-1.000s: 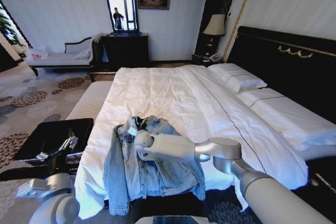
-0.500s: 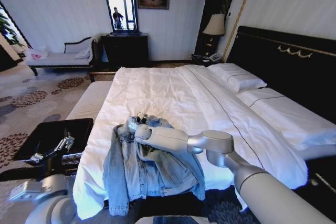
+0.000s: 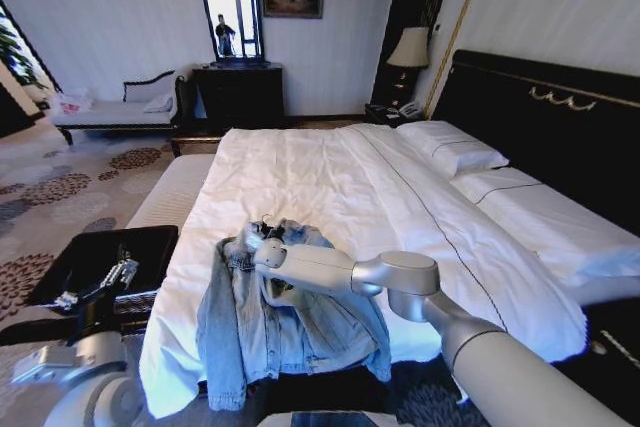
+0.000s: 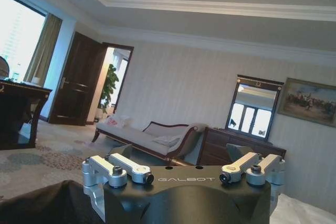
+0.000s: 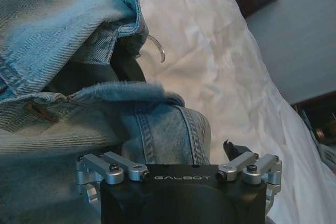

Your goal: Pick up the clothes from the bed and hang them on the clothes hanger.

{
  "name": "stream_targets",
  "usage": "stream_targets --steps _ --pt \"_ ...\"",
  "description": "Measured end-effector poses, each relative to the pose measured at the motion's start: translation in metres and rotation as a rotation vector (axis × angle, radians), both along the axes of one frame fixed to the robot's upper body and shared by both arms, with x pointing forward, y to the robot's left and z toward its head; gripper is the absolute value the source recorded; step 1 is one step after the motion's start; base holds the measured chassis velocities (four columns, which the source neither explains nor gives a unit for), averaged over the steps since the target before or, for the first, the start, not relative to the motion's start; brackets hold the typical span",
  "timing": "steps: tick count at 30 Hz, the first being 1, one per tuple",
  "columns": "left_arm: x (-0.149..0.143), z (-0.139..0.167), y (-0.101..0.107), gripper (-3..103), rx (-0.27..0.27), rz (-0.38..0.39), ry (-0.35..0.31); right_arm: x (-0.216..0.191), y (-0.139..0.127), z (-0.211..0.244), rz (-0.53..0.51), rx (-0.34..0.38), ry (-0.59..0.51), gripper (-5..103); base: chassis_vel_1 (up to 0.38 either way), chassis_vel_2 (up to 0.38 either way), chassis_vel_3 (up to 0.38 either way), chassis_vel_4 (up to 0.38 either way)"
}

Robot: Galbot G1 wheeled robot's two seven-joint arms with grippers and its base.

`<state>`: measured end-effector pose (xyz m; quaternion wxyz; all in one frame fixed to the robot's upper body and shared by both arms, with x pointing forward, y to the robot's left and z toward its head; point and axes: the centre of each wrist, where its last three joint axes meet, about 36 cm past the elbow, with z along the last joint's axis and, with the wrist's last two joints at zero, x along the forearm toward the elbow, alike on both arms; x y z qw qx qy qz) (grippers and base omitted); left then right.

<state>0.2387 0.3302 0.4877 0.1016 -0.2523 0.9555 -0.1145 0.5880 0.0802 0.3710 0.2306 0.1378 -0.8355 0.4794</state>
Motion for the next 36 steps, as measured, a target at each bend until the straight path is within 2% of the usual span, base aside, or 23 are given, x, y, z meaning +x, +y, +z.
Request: stream_targets --steps 3,7,11,15,19,21,22,23,25,26,27,30,31,33,34,35,36 --pt "0.000 -0.001 0.002 100 -0.001 0.003 0.000 0.002 -0.005 -0.006 0.014 -0.004 -0.007 100 0.000 0.000 0.000 0.000" --pt "0.001 -0.002 0.003 100 0.000 0.004 -0.001 0.005 -0.012 -0.016 -0.011 -0.043 -0.025 100 0.000 0.000 0.000 0.000" --pt "0.003 -0.001 0.001 100 -0.004 -0.005 -0.004 0.024 -0.031 -0.024 -0.056 -0.128 -0.108 100 0.000 0.000 0.000 0.000" --pt "0.005 -0.002 0.000 100 -0.005 -0.011 -0.002 0.029 -0.034 -0.020 -0.060 -0.145 -0.146 100 0.000 0.000 0.000 0.000" --pt "0.005 -0.002 -0.001 100 -0.005 -0.014 0.002 0.023 -0.025 -0.013 -0.045 -0.126 -0.166 100 0.000 0.000 0.000 0.000" --pt "0.005 -0.002 -0.001 100 -0.003 -0.016 0.004 0.008 -0.010 -0.002 -0.019 -0.051 -0.170 100 0.000 0.000 0.000 0.000" --pt "0.005 -0.002 -0.001 100 -0.003 -0.016 0.004 0.008 -0.010 -0.002 -0.019 -0.051 -0.170 100 0.000 0.000 0.000 0.000" --pt "0.005 -0.002 -0.001 100 -0.002 -0.015 0.004 0.003 -0.011 0.003 -0.015 -0.008 -0.160 100 0.000 0.000 0.000 0.000" --pt "0.004 -0.002 0.001 100 0.002 -0.012 0.008 -0.013 -0.026 0.018 -0.020 0.131 -0.079 100 0.000 0.000 0.000 0.000" --pt "0.004 -0.002 0.001 100 0.002 -0.012 0.008 -0.013 -0.026 0.018 -0.020 0.131 -0.079 100 0.000 0.000 0.000 0.000" --pt "0.004 -0.002 0.001 100 0.003 -0.012 0.009 -0.019 -0.030 0.023 -0.015 0.165 -0.053 100 0.000 0.000 0.000 0.000" --pt "0.004 -0.002 0.001 100 0.007 -0.014 0.013 -0.059 -0.042 0.063 0.050 0.357 0.094 100 0.000 0.000 0.000 0.000" --pt "0.004 -0.002 0.001 100 0.007 -0.014 0.013 -0.059 -0.042 0.063 0.050 0.357 0.094 100 0.000 0.000 0.000 0.000" --pt "0.006 -0.003 -0.003 100 0.007 -0.020 0.016 -0.073 -0.047 0.075 0.075 0.466 0.145 100 0.000 0.000 0.000 0.000" --pt "0.006 -0.004 -0.005 100 0.006 -0.025 0.017 -0.079 -0.050 0.078 0.095 0.561 0.157 100 0.000 0.000 0.000 0.000" --pt "0.007 -0.004 -0.007 100 0.006 -0.029 0.017 -0.082 -0.052 0.077 0.110 0.620 0.159 100 0.000 0.000 0.000 0.000" --pt "0.007 -0.004 -0.007 100 0.006 -0.029 0.017 -0.082 -0.052 0.077 0.110 0.620 0.159 100 0.000 0.000 0.000 0.000"
